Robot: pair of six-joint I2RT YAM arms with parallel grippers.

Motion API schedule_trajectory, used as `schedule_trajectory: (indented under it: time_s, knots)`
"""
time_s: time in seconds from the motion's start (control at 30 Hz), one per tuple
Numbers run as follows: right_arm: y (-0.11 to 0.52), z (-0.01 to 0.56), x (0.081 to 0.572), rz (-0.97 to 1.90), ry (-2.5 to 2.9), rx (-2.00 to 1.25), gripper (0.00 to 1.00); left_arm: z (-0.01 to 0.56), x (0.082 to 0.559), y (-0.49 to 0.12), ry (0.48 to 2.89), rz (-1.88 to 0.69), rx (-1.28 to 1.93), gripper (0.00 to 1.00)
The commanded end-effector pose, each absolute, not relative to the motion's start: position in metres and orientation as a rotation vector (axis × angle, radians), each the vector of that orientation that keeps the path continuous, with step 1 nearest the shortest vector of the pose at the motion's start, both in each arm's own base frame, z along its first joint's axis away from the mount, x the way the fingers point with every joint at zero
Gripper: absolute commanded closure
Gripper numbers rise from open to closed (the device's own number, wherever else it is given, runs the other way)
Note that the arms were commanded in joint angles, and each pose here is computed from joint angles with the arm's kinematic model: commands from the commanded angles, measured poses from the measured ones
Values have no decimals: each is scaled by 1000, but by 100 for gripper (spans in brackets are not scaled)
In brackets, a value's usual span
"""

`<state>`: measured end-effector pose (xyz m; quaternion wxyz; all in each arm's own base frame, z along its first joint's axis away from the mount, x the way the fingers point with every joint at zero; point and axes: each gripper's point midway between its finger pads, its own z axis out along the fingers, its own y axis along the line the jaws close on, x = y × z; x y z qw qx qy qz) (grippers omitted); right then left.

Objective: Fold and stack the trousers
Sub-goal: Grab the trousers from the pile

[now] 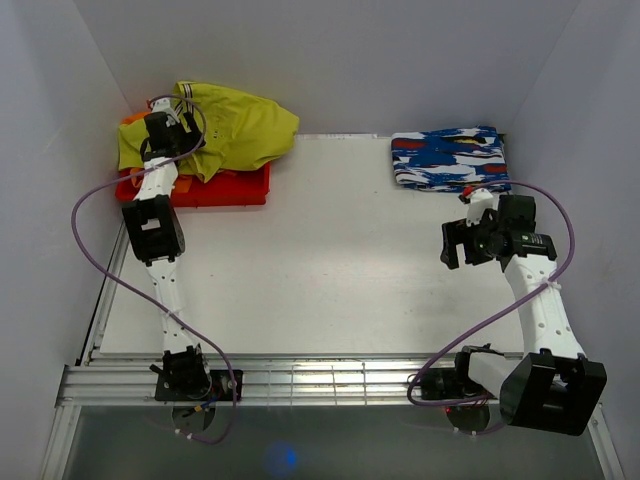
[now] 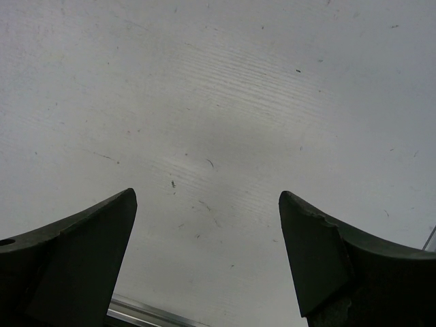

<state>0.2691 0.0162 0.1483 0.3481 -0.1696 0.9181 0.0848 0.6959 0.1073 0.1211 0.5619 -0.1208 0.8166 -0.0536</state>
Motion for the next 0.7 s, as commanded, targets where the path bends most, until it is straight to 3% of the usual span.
schedule_trajectory:
  time_s: [0.0,0.13,0.27,0.3,0.37,0.5,0.57,0.67]
  knots:
    - [9,158,282,166,2355,-451,10,134,708,112,1860,-87,-266,2]
    - [7,158,285,163,2363,-451,10,122,717,96,1849,-153,-215,6]
    - [6,160,288,158,2366,-451,10,130,720,76,1827,-229,-160,40]
    - [6,161,289,159,2365,-453,10,141,721,70,1809,-261,-147,55]
    - [7,163,291,160,2360,-455,10,157,720,62,1785,-307,-125,59]
    - [10,172,295,178,2335,-458,10,220,710,44,1710,-399,-88,89]
    - [12,178,296,192,2317,-458,10,250,701,34,1677,-443,-61,98]
    - [16,186,297,213,2288,-461,10,313,675,12,1611,-535,17,100]
